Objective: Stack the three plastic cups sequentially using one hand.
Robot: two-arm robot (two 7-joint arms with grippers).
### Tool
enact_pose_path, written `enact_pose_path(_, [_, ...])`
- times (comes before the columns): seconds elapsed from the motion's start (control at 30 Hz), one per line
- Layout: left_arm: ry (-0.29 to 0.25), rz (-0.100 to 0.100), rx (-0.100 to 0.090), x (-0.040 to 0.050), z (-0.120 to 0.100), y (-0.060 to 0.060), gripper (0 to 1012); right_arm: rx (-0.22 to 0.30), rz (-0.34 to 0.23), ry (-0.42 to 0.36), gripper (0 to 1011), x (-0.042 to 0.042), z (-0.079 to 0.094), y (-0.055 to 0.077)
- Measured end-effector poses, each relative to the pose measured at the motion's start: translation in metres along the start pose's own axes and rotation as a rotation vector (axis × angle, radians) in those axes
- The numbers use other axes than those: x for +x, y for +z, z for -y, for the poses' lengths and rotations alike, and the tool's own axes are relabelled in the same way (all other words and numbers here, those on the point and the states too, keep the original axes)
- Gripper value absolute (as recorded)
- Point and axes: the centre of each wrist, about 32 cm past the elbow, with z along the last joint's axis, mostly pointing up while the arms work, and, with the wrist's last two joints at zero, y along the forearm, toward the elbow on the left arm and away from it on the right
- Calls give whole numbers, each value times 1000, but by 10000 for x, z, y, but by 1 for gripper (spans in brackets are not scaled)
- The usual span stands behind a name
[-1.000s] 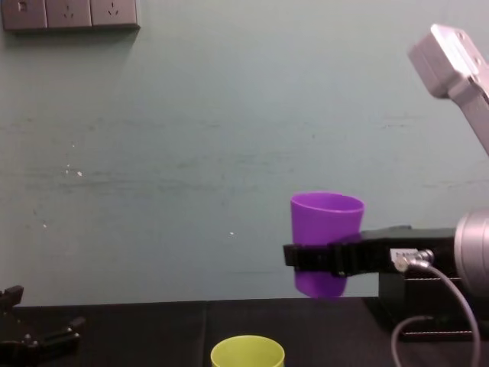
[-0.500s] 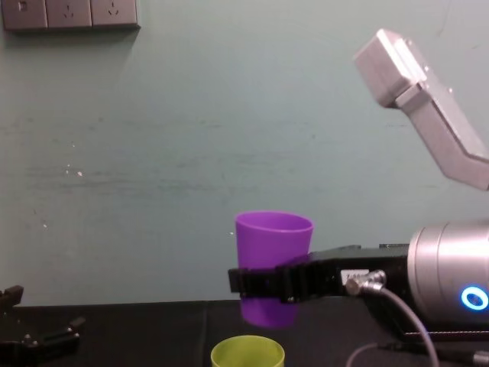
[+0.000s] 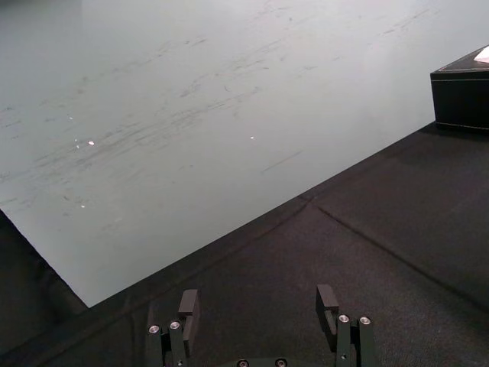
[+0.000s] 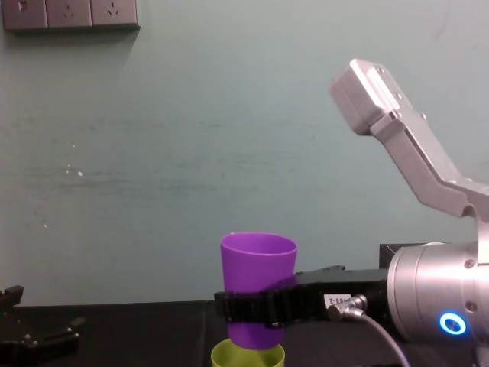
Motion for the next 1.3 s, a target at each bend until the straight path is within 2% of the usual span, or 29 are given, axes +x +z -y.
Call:
enact_pose_path(0.93, [0,0,0,0,0,0,1000,-22,-2,14,703,-33,-75,-90])
enact_pose_path(1.3, [0,0,0,0,0,0,1000,-29,-7,11,703,-11,-111,-130])
